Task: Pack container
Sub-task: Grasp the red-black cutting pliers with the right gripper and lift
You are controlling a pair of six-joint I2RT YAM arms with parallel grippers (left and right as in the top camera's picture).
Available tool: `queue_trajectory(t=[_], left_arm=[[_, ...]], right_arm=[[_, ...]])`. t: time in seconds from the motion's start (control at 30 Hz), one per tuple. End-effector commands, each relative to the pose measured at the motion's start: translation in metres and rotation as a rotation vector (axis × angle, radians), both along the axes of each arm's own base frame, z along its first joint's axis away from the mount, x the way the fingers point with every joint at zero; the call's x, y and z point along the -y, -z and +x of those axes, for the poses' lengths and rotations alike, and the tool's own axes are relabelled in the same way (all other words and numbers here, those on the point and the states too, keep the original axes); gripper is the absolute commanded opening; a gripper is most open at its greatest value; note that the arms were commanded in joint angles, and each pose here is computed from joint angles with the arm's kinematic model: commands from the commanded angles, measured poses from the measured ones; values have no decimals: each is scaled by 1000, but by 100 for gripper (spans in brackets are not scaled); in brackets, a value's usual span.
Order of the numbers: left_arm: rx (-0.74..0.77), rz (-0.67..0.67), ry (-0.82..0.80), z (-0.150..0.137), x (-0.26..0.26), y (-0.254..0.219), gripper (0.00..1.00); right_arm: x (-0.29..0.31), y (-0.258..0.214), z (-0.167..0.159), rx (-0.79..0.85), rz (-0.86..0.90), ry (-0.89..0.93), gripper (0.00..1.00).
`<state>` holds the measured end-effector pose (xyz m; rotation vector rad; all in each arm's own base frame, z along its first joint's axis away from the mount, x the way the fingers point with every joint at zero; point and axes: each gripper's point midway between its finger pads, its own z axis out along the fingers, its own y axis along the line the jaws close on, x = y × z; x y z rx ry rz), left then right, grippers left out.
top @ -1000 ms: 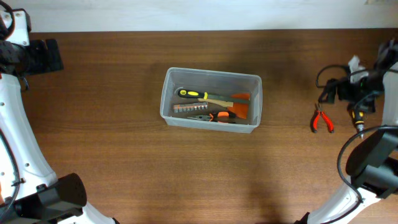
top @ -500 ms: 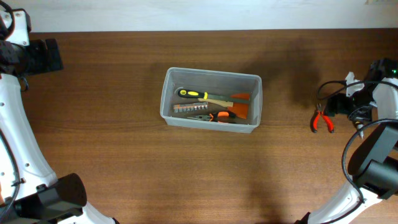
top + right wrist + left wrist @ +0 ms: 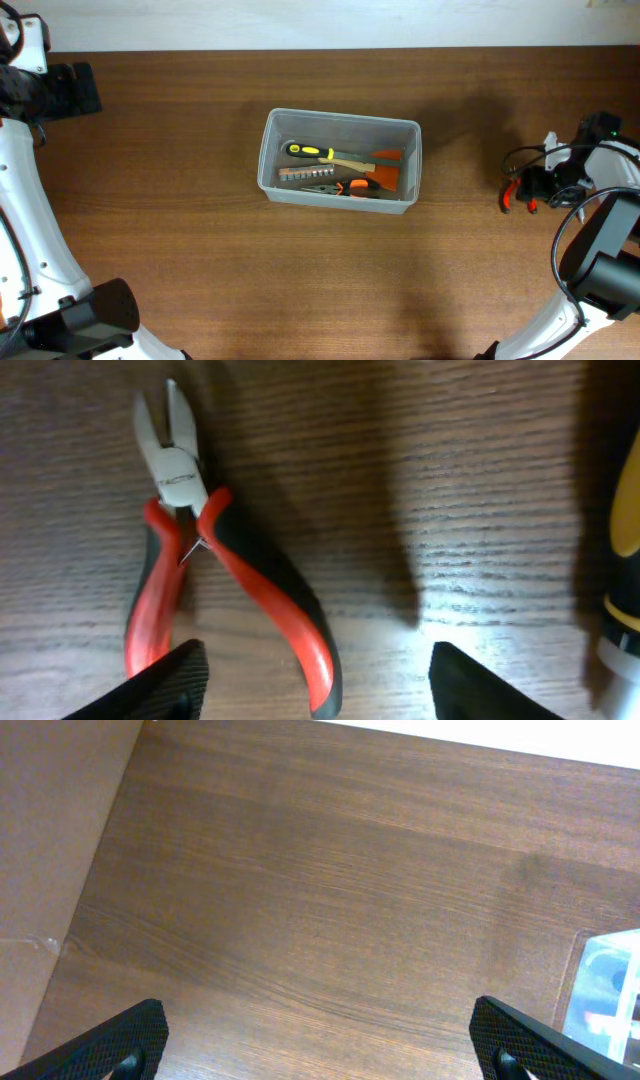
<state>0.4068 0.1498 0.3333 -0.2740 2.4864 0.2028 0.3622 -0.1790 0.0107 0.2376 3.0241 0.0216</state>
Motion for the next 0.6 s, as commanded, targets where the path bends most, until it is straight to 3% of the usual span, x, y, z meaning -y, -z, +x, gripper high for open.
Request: queue_trajectory(t=[0.0, 0.07, 0.43, 0.57], left_arm=[[8, -8, -6, -1, 0, -2, 99], [9, -8, -6, -1, 0, -2, 99], [9, -8, -6, -1, 0, -2, 99], [9, -8, -6, -1, 0, -2, 99]], right_arm=[[1, 7, -5, -12, -7, 3, 67], [1, 8, -5, -10, -8, 3, 57], [-3, 22, -15, -31, -6, 40, 47], [-2, 22, -14, -28, -3, 85, 26]])
